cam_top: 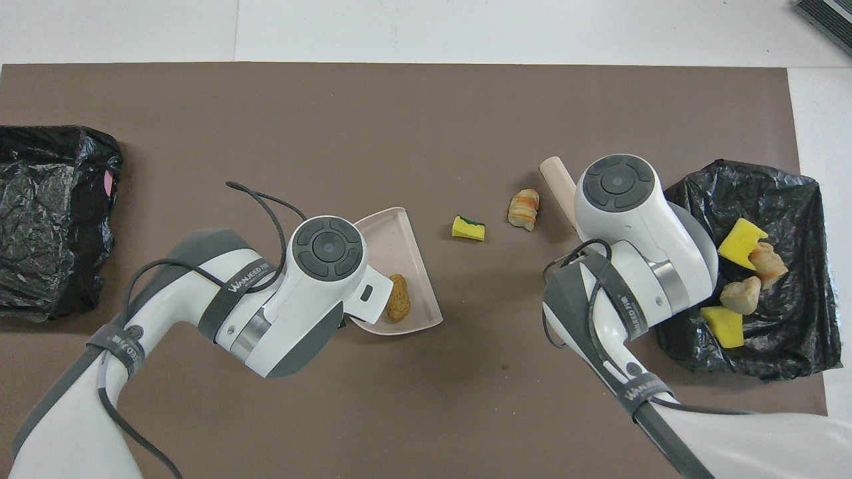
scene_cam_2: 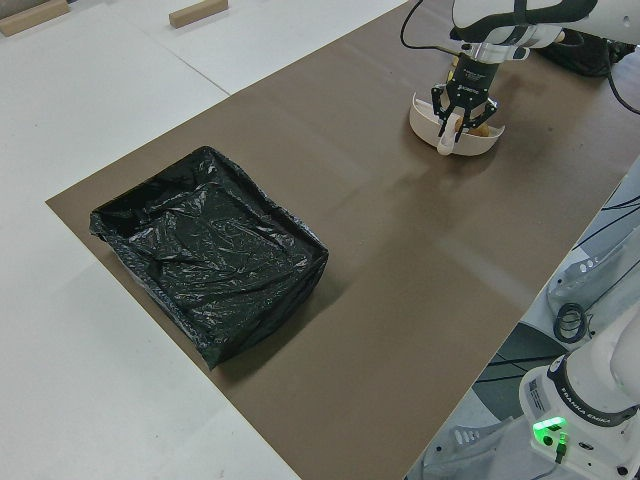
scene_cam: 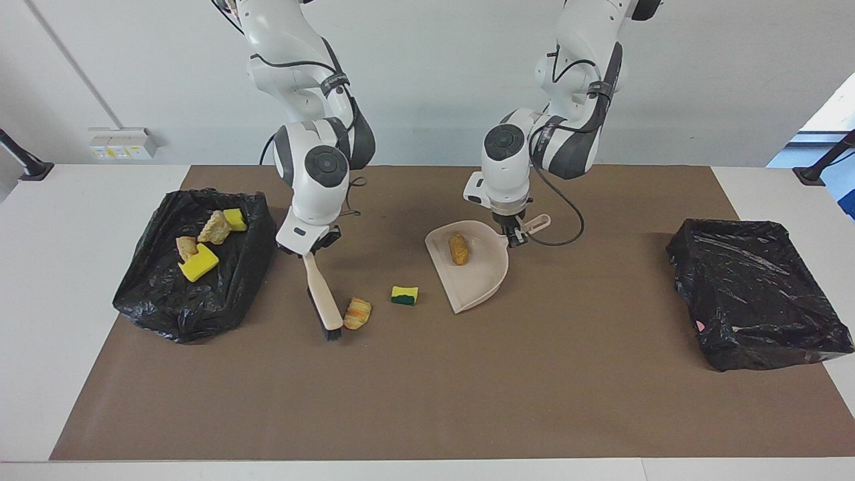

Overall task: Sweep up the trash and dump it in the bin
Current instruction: 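Sweep the bread and sponge into the dustpan with the right gripper's brush, then carry the dustpan over the nearer bin while the right gripper sets down the brush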

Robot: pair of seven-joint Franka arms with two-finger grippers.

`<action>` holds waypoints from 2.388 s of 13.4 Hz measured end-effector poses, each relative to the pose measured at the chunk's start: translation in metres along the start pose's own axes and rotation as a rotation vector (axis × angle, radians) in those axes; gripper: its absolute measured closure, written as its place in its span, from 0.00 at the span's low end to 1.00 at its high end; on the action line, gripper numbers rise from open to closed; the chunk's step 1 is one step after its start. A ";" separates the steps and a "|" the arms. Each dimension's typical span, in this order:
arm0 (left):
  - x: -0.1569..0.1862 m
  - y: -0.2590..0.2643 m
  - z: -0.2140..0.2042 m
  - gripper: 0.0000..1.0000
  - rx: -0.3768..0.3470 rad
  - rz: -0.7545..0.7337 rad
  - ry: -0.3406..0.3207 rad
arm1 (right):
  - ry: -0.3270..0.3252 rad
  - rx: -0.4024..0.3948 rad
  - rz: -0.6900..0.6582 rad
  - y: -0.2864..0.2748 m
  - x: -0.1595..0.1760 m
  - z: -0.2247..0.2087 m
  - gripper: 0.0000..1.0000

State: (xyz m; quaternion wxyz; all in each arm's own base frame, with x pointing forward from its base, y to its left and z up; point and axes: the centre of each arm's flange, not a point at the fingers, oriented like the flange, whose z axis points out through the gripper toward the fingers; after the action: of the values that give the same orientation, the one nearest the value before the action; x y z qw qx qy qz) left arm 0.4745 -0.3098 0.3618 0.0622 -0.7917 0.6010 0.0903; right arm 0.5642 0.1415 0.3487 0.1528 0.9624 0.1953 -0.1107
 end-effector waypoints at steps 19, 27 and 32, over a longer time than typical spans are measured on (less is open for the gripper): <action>-0.002 -0.003 0.001 0.68 0.004 -0.008 0.008 | -0.057 0.720 0.165 -0.231 -0.012 -0.041 0.74; -0.009 -0.016 0.002 0.68 0.014 0.116 0.027 | -0.092 0.594 0.382 -0.200 -0.032 -0.075 0.74; -0.037 -0.041 -0.008 0.68 0.042 0.197 0.032 | -0.147 0.523 0.430 -0.192 -0.094 -0.123 0.74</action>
State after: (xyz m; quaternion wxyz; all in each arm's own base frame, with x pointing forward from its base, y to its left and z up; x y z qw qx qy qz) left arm 0.5054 -0.2657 0.3772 0.0598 -0.7288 0.6785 0.0708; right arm 0.4200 0.3195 0.4398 -0.0654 0.9776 -0.0585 -0.1911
